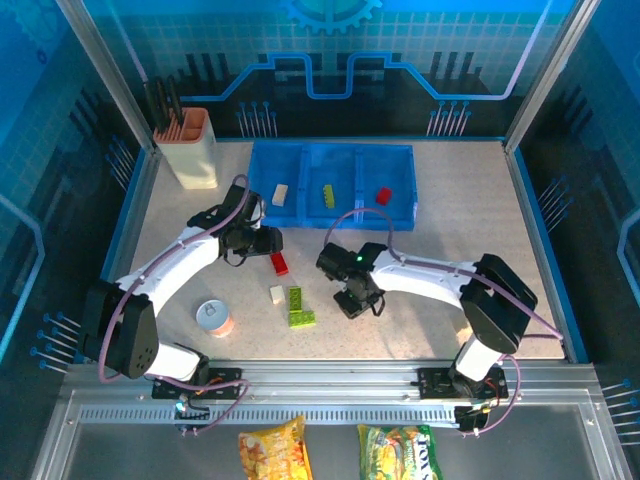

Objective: Sort the legos into containers by color
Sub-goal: Pick up the lego from the bottom-center of the table, then place the lego in the container.

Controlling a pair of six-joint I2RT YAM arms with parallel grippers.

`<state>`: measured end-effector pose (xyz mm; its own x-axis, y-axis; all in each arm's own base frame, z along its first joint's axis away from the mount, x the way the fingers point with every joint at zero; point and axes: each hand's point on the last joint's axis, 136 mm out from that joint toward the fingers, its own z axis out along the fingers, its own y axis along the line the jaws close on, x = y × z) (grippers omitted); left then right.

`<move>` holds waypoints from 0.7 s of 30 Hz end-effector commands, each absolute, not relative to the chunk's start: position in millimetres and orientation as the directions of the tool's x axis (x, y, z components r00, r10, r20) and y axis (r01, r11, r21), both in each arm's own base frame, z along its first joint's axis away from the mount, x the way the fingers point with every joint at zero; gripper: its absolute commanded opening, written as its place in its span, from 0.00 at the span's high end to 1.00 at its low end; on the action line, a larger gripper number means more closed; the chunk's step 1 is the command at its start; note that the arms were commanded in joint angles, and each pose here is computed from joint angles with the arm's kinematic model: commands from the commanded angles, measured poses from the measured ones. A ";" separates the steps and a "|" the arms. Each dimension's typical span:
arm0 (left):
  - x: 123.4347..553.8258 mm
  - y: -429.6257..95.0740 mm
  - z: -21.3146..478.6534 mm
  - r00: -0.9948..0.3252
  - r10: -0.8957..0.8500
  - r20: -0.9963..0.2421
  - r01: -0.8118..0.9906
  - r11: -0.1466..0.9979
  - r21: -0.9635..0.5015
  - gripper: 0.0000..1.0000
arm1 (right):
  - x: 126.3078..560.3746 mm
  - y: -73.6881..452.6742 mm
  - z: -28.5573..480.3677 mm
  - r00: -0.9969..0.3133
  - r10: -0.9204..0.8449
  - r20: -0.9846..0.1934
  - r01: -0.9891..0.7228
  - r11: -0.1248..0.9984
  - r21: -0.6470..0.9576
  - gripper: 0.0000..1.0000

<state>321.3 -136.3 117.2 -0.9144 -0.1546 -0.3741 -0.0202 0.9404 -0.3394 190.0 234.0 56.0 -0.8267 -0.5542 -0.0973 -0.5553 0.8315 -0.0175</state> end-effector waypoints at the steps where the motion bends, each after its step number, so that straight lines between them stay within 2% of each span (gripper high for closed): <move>1: 318.7 -139.5 121.7 -0.909 -0.172 -0.379 -0.022 0.929 -0.368 0.49 | 201.6 227.9 80.8 -0.861 -0.492 -0.128 -0.499 0.866 0.030 0.69; 12: 319.4 -137.7 120.2 -0.910 -0.187 -0.369 -0.044 0.931 -0.364 0.49 | 284.7 199.1 132.1 -0.930 -0.263 -0.256 -0.305 0.942 0.139 0.69; 21: 319.9 -137.4 120.5 -0.911 -0.184 -0.368 -0.043 0.932 -0.360 0.49 | 359.8 180.5 150.4 -0.938 -0.145 -0.315 -0.205 0.965 0.164 0.71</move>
